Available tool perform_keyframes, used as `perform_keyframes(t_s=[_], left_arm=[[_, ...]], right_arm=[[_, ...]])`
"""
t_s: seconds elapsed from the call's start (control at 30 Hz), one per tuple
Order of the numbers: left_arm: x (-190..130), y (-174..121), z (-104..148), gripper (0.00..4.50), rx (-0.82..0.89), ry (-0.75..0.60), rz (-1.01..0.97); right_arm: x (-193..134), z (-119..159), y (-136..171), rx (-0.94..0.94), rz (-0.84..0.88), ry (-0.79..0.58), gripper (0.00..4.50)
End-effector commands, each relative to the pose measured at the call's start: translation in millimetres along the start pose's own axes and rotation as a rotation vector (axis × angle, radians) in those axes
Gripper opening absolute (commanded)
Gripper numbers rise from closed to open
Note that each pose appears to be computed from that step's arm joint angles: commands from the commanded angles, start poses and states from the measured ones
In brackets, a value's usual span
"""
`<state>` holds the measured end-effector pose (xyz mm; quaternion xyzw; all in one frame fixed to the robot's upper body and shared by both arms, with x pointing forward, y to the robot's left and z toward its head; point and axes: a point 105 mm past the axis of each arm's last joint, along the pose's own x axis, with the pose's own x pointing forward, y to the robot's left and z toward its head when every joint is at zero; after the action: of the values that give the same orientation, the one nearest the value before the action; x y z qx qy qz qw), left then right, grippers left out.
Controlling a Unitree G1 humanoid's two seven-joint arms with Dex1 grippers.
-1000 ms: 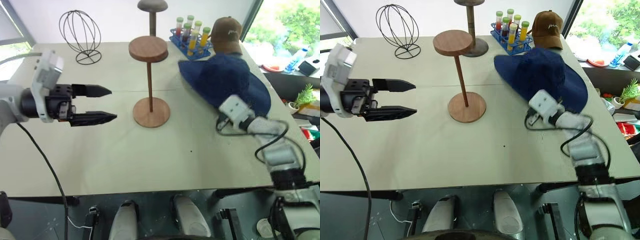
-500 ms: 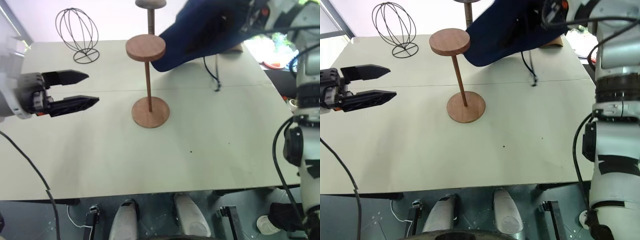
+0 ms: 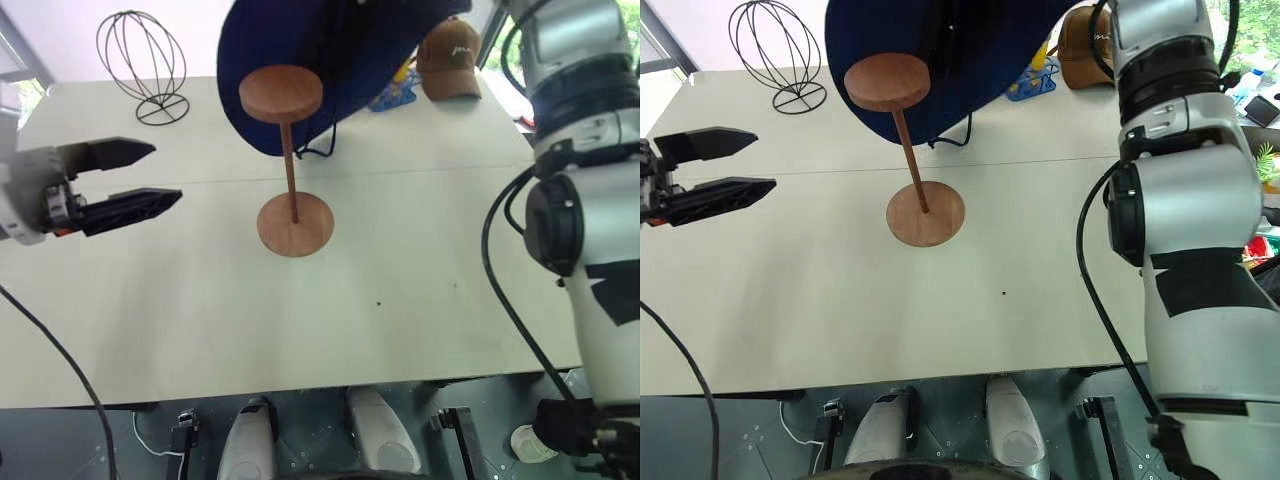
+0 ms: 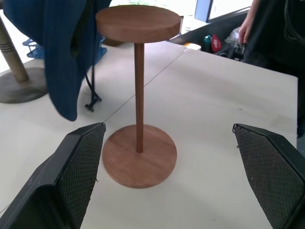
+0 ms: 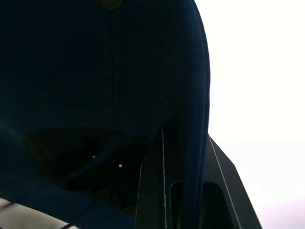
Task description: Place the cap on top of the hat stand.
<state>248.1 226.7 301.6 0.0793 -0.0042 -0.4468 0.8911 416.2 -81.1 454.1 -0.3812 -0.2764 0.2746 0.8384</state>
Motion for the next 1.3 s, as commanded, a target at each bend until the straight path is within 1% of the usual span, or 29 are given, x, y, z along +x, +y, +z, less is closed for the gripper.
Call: perform_keyframes(t_s=[0.03, 0.13, 0.27, 0.37, 0.5, 0.6, 0.7, 0.73, 0.8, 0.93, 1.03, 1.13, 1.2, 1.3], left_arm=[[-13.5, 0.7, 14.0, 4.5, 0.028, -0.041, 0.049], [-24.2, 6.5, 14.9, 4.5, 0.016, -0.047, 0.098], [-32.1, 10.4, 15.4, 4.5, 0.004, -0.054, 0.133], [-35.1, 13.7, 16.8, 4.5, 0.001, -0.054, 0.143], [-37.8, 16.2, 25.0, 4.5, -0.003, -0.076, 0.143], [-41.5, 18.7, 30.7, 4.5, -0.005, -0.086, 0.15], [-41.5, 21.0, 30.8, 4.5, -0.001, -0.072, 0.151], [-40.6, 21.7, 31.1, 4.5, 0.001, -0.07, 0.149], [-39.4, 22.9, 32.1, 4.5, 0.003, -0.068, 0.145], [-37.6, 24.0, 34.5, 4.5, 0.006, -0.064, 0.131], [-36.9, 24.2, 35.5, 4.5, 0.007, -0.057, 0.123], [-36.7, 24.4, 36.0, 4.5, 0.007, -0.055, 0.119], [-36.0, 24.5, 35.6, 4.5, 0.007, -0.052, 0.116], [-35.1, 24.1, 35.0, 4.5, 0.008, -0.045, 0.112]], right_arm=[[-6.4, 50.9, -13.9, -0.066, -0.024, -0.196, 0.02], [-13.4, 61.1, 2.0, -0.069, 0.022, -0.293, 0.02], [-26.5, 64.7, 20.8, -0.07, 0.034, -0.351, 0.02], [-46.3, 58.6, 44.3, -0.104, 0.041, -0.385, 0.02], [-67.5, 41.1, 60.5, -0.13, 0.017, -0.362, 0.02], [-90.8, 40.4, 65.9, -0.23, -0.066, -0.413, 0.02], [-106.4, 34.1, 80.5, -0.387, -0.122, -0.431, 0.02], [-112.3, 31.5, 87.2, -0.471, -0.146, -0.441, 0.02], [-121.9, 29.7, 98.1, -0.583, -0.178, -0.478, 0.02], [-134.1, 5.4, 136.1, -0.652, -0.128, -0.469, 0.02], [-139.4, -20.9, 158.1, -0.615, -0.094, -0.399, 0.02], [-143.8, -37.0, 173.2, -0.599, -0.096, -0.358, 0.02], [-146.3, -47.3, 188.4, -0.653, -0.065, -0.349, 0.02], [-148.1, -61.6, 202.8, -0.733, -0.041, -0.325, 0.02]])
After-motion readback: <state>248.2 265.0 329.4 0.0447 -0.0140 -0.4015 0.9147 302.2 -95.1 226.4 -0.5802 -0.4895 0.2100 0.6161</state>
